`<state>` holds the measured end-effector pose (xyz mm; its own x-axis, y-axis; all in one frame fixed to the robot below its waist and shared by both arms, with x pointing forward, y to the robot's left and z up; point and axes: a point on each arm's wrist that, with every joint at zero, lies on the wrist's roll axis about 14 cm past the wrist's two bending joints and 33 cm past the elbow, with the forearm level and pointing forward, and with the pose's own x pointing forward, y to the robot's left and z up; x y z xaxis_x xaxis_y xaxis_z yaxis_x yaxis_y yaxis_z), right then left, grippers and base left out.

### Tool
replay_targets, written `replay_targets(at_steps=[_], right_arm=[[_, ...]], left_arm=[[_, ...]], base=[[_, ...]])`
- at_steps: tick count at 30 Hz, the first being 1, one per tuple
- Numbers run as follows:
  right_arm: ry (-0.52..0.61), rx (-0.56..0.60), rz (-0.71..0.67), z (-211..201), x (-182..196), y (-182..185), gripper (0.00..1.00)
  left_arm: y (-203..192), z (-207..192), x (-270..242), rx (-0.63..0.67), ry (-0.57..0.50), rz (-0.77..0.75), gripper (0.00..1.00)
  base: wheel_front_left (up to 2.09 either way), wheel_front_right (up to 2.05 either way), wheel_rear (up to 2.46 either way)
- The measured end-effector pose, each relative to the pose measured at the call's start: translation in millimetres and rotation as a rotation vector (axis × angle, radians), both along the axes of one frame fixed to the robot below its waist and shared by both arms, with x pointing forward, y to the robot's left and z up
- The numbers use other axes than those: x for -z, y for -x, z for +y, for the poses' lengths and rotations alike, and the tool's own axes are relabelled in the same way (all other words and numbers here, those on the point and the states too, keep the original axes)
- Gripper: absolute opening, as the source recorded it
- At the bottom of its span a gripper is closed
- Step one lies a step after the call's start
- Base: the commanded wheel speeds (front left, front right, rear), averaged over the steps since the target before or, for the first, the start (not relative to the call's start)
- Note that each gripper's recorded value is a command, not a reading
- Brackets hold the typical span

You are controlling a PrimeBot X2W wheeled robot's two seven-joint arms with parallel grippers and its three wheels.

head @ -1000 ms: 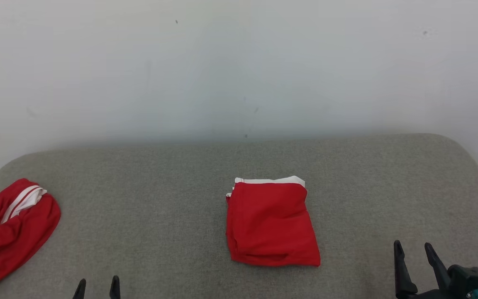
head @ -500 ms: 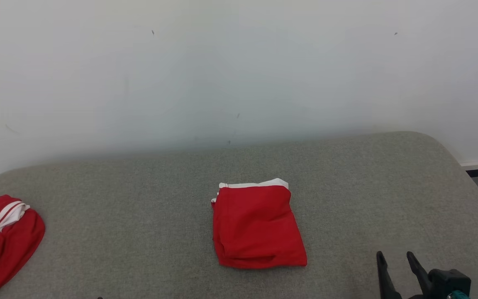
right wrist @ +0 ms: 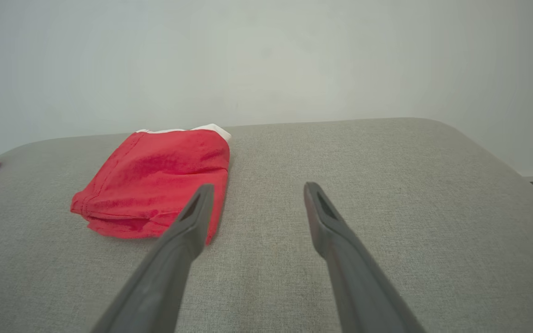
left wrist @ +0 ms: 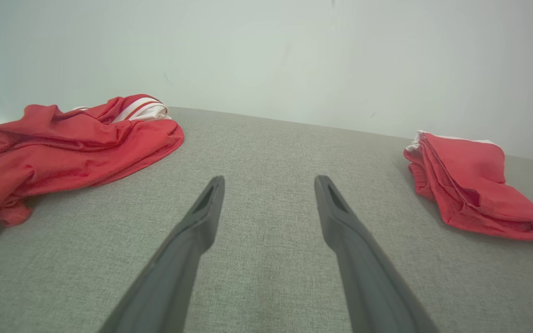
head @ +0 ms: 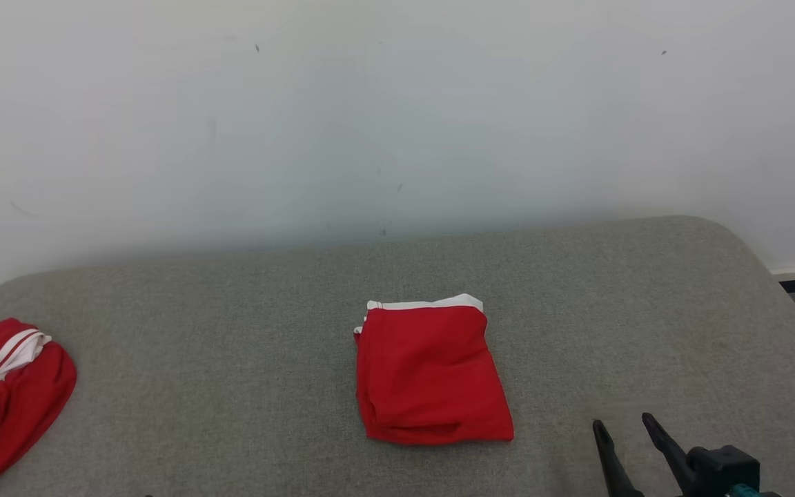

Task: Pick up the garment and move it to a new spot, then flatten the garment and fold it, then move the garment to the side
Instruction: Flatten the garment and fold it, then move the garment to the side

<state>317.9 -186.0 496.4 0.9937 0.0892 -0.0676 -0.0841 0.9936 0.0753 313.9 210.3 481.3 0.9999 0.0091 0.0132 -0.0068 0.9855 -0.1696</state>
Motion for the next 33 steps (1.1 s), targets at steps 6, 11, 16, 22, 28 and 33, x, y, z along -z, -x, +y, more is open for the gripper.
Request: replay_targets(at_steps=[6, 11, 16, 22, 28, 33], right_arm=[[0.011, 0.004, 0.0, -8, -1, 1, 1.0], [0.002, -0.001, 0.008, -5, 1, 0, 1.0], [-0.005, -0.013, 0.034, 1, 6, -2, 1.0], [0.004, -0.058, 0.194, 13, 28, -7, 1.0], [0.072, -0.083, 0.373, 9, 23, -39, 1.0], [0.077, -0.118, 0.541, 29, 20, -75, 1.0]], left_arm=[[2, 4, -1, -0.014, -0.003, -0.002, 1.0], [6, 3, 2, -0.018, 0.0, 0.005, 1.0], [9, 6, 3, -0.029, 0.001, 0.008, 1.0], [16, 13, 3, -0.055, 0.002, 0.005, 1.0], [25, 21, 0, -0.084, -0.002, 0.002, 1.0], [36, 32, -4, -0.128, 0.0, 0.005, 1.0]], base=[[0.0, 0.0, 0.0], [0.0, 0.0, 0.0], [0.0, 0.0, 0.0], [0.0, 0.0, 0.0], [0.0, 0.0, 0.0], [0.0, 0.0, 0.0]])
